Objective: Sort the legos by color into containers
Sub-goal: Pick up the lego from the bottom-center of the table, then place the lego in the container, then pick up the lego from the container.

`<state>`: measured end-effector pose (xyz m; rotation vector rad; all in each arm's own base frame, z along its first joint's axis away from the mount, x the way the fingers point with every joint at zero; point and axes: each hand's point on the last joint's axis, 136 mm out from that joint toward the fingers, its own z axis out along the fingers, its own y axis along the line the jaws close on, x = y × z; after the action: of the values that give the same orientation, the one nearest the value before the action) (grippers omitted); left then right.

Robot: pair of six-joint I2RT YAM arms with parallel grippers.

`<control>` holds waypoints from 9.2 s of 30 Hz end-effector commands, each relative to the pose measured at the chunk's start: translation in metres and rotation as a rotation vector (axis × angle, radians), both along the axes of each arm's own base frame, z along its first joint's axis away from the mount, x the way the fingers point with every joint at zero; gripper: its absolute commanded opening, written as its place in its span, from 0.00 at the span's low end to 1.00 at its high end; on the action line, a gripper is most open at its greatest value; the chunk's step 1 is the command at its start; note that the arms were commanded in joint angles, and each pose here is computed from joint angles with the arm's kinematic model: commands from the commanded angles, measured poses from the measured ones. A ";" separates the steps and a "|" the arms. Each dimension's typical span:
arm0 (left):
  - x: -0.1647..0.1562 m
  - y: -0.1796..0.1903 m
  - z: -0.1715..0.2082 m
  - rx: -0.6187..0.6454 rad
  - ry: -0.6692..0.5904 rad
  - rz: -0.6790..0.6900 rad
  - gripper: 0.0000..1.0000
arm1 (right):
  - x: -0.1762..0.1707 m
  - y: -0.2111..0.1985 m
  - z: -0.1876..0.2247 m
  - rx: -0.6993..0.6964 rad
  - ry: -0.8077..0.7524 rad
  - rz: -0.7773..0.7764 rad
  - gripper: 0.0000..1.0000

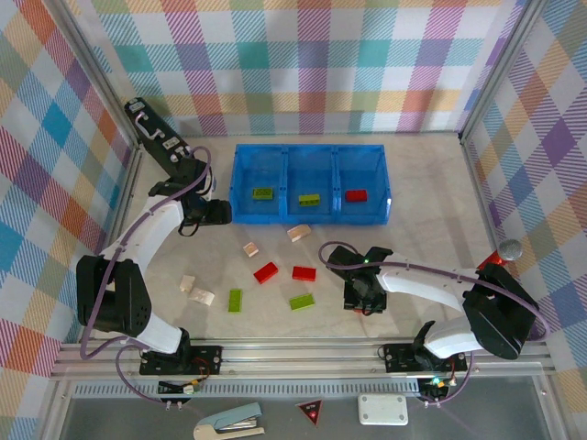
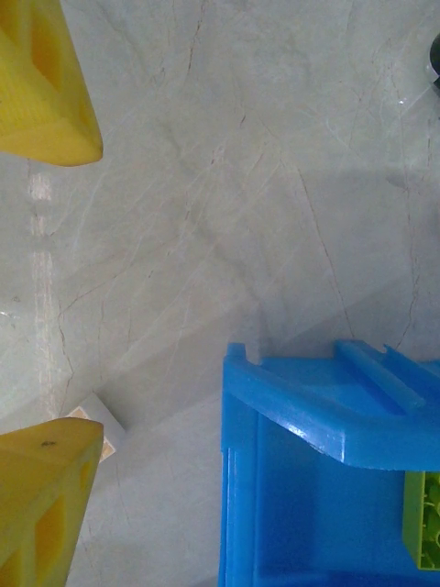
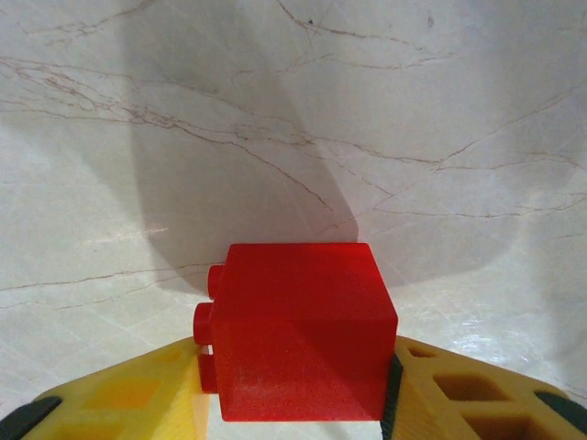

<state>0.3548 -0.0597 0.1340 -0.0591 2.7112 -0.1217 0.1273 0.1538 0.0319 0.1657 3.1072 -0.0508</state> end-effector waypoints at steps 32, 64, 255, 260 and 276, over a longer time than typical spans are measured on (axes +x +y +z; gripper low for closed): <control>0.000 0.005 0.012 0.009 -0.044 -0.004 0.72 | 0.130 -0.016 0.105 0.074 -0.164 0.078 0.46; 0.000 0.007 0.010 0.024 -0.044 -0.003 0.72 | 0.308 -0.004 0.059 0.153 -0.162 0.153 0.45; -0.067 -0.039 -0.057 -0.067 0.149 0.146 0.66 | 0.334 0.140 0.043 0.032 -0.345 0.180 0.76; -0.069 -0.035 -0.056 -0.065 0.148 0.152 0.66 | 0.335 0.141 0.027 0.028 -0.323 0.184 0.76; -0.075 -0.026 -0.056 -0.067 0.145 0.169 0.66 | 0.338 0.138 0.046 0.011 -0.358 0.202 0.62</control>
<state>0.2884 -0.0910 0.0778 -0.3352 2.8164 -0.1728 0.4615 0.2921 0.0522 -0.1133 2.7941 0.0043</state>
